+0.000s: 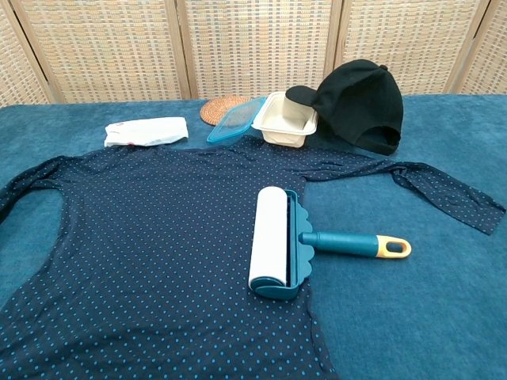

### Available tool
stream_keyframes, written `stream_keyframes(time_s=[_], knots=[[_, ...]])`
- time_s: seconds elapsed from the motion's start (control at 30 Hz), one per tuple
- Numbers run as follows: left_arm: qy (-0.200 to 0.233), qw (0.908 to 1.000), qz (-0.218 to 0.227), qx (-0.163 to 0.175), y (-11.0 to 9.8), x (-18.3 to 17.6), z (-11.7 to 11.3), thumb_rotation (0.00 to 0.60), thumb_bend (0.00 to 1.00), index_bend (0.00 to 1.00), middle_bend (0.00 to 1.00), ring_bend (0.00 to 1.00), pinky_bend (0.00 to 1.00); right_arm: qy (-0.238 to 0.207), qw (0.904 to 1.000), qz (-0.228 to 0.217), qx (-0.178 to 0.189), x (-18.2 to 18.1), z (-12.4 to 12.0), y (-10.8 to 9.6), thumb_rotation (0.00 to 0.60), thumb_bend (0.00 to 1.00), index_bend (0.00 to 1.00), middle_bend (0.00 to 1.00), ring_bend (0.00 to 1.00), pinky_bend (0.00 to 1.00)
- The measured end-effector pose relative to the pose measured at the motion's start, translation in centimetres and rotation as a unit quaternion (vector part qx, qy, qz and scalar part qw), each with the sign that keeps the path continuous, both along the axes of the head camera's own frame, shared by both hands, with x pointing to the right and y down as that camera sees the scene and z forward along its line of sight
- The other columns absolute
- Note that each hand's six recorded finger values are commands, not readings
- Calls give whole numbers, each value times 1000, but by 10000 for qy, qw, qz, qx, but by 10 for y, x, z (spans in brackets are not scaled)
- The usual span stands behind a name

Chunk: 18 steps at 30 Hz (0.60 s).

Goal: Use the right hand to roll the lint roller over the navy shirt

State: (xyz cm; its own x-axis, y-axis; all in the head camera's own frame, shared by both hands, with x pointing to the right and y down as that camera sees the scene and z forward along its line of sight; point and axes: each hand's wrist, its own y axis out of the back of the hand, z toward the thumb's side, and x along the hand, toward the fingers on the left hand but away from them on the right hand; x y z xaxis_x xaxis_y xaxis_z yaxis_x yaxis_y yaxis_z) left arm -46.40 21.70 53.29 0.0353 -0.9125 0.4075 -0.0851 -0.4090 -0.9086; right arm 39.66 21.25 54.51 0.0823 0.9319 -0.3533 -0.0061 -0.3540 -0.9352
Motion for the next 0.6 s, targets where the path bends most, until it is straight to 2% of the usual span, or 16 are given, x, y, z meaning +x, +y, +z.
stream_keyframes(time_s=[0.03, 0.07, 0.13, 0.27, 0.37, 0.6], knots=[[-4, 10000, 15, -1, 0, 1, 0, 600, 0, 0, 0, 0, 0, -20, 10000, -59, -36, -4, 2, -4, 600, 0, 0, 470, 531, 366], [-15, 10000, 45, -1, 0, 3, 1, 600, 0, 0, 0, 0, 0, -51, 9998, -138, -114, -10, 5, -9, 600, 0, 0, 544, 608, 518], [-37, 10000, 85, 1, 1, 5, 2, 600, 0, 0, 0, 0, 0, -98, 9992, -257, -280, -19, 12, -18, 600, 0, 0, 637, 699, 697], [-91, 9999, 104, -17, 1, 8, 6, 600, 0, 0, 0, 0, 0, -193, 9954, -497, -794, -48, 31, -41, 600, 0, 0, 794, 871, 959], [-133, 9999, 73, -50, 0, 7, 9, 600, 0, 0, 0, 0, 0, -239, 9911, -587, -1172, -69, 43, -54, 600, 0, 0, 864, 950, 1000], [-207, 9997, 32, -149, -2, 6, 16, 600, 0, 0, 0, 0, 0, -144, 9829, -884, -1609, -127, 68, -72, 600, 0, 0, 932, 1000, 1000]])
